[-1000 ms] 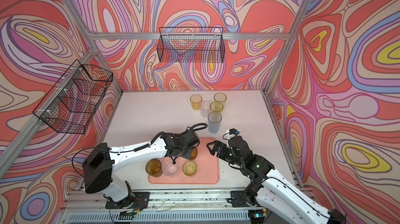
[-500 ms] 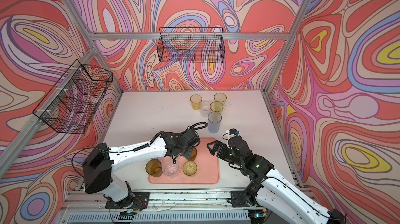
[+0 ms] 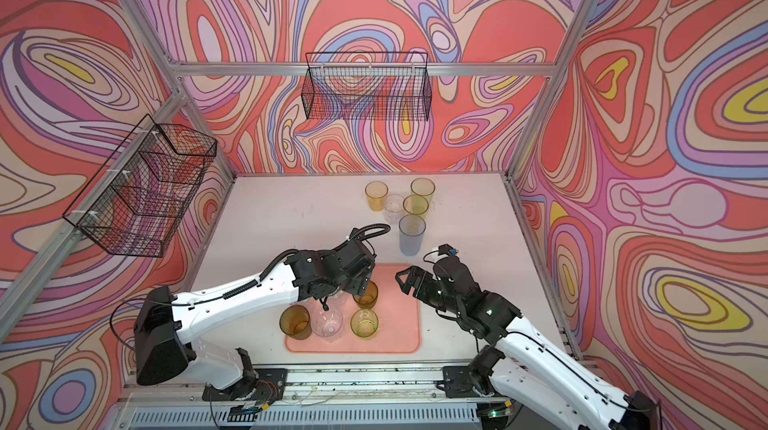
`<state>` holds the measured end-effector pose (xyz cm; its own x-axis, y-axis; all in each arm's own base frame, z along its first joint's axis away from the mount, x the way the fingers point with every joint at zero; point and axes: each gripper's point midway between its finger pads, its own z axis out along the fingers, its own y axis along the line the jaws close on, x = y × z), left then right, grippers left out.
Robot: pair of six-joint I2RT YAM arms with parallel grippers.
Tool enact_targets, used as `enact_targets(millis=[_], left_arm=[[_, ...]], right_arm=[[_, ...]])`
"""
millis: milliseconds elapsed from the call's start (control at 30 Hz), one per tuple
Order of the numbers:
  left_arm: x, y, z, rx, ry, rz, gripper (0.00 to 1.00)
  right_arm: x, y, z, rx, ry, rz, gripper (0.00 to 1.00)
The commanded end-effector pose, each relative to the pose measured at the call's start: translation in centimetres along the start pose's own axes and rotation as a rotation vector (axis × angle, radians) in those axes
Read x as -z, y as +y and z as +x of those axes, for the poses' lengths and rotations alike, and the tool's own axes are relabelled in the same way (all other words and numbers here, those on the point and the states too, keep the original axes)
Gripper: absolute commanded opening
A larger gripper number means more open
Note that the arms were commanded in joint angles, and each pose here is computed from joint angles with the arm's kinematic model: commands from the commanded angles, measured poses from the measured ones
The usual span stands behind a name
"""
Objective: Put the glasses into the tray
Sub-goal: 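Lower the olive glass onto the tray and open the left gripper, then raise the left gripper while the right gripper reaches to the yellow glass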
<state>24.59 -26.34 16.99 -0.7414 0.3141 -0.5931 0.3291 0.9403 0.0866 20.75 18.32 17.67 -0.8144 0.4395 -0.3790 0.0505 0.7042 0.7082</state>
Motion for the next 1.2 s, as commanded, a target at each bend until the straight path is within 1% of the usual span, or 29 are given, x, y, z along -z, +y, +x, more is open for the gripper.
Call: enact_targets(millis=[0, 33, 67, 333, 400, 500, 600, 700, 800, 933, 1167], left_arm=[[1.7, 2.0, -0.4, -0.025, -0.033, -0.067, 0.97], [2.0, 2.2, -0.4, -0.028, -0.04, -0.066, 0.99], [2.3, 2.5, -0.4, -0.028, -0.047, -0.068, 1.0], [4.2, 4.9, -0.2, -0.034, -0.113, -0.098, 1.0], [4.7, 5.5, -0.2, -0.032, -0.134, -0.104, 1.0], [5.6, 6.4, -0.3, -0.035, -0.168, -0.099, 1.0], [6.4, 7.2, -0.5, -0.028, -0.208, -0.075, 1.0], [7.0, 7.5, -0.5, 0.0, -0.251, -0.037, 1.0], [7.3, 6.7, -0.5, 0.015, -0.27, 0.034, 1.0], [7.6, 7.2, -0.4, 0.017, -0.277, 0.025, 1.0], [7.7, 6.7, 0.3, 0.056, -0.291, 0.101, 1.0]], right_arm=[[0.4, 1.1, -1.0, -0.008, -0.026, -0.017, 0.97], [0.3, 1.3, -1.1, -0.012, -0.028, -0.019, 0.97], [0.2, 1.3, -1.2, -0.015, -0.027, -0.018, 0.97], [-1.0, 2.7, -2.2, 0.007, -0.029, -0.008, 0.96], [-1.3, 3.9, -2.6, 0.027, -0.027, -0.042, 0.95], [-1.3, 5.7, -3.9, 0.03, -0.06, -0.08, 0.95], [-1.9, 7.2, -5.0, 0.043, -0.082, -0.095, 0.95], [-3.3, 8.3, -5.8, 0.069, -0.068, -0.068, 0.95], [-5.0, 9.5, -6.6, 0.098, -0.049, -0.043, 0.95], [-7.8, 11.2, -7.7, 0.127, -0.023, -0.025, 0.94], [-13.2, 14.2, -9.1, 0.182, 0.045, -0.005, 0.89]])
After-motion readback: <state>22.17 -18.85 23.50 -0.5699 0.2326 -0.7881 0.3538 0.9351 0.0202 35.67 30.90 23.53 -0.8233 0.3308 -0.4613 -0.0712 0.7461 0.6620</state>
